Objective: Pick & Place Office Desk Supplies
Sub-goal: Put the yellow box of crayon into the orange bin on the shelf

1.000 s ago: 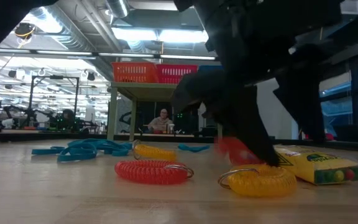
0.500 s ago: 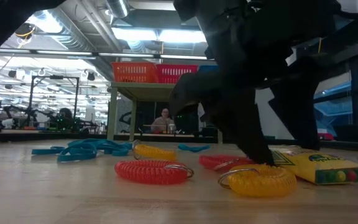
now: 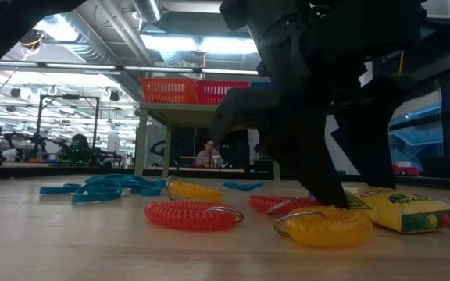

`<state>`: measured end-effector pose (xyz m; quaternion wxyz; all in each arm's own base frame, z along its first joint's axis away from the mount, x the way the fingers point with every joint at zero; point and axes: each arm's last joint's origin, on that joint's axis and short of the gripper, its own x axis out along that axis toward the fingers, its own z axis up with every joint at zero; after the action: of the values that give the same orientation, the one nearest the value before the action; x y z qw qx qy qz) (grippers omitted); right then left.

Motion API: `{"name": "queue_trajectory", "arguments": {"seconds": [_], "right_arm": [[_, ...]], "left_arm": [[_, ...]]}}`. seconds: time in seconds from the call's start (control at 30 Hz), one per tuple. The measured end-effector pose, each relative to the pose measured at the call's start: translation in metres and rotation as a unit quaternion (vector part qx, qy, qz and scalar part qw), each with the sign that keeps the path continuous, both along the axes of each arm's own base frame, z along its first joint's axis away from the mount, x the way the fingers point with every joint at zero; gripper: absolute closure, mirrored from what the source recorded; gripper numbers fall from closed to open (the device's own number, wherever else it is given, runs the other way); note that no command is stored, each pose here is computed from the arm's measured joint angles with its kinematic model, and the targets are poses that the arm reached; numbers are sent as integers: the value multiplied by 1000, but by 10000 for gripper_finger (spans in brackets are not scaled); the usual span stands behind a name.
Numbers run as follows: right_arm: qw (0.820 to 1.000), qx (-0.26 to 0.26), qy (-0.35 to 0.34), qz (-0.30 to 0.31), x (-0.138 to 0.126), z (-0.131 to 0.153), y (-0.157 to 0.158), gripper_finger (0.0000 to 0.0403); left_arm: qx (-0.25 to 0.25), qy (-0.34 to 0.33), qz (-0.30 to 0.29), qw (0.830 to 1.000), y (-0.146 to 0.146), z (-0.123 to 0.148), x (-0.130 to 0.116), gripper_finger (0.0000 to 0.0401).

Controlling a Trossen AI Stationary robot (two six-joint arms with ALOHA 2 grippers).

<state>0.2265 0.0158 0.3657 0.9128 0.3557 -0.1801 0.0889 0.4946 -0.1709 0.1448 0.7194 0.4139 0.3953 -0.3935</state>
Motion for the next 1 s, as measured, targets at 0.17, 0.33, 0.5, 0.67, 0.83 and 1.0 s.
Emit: {"name": "queue_trajectory", "arguments": {"seconds": [0.17,0.33,0.5,0.67,0.83,1.0], "right_arm": [[1000,2,0,1,0,0,0,190],[1000,6,0,2,0,0,0,190],[1000,5,0,2,0,0,0,190],[1000,5,0,2,0,0,0,190],[1000,3,-1,1,0,0,0,190],[1000,2,-10,1,-1,2,0,190]], "left_arm": [[-3,6,7,1000,0,-1,-1,205],[-13,15,31,999,0,-1,-1,234],[-16,19,41,999,0,-1,-1,254],[-5,12,58,998,0,0,-1,259],[16,-9,76,997,1,11,-1,260],[72,-59,120,988,10,35,8,260]]}}
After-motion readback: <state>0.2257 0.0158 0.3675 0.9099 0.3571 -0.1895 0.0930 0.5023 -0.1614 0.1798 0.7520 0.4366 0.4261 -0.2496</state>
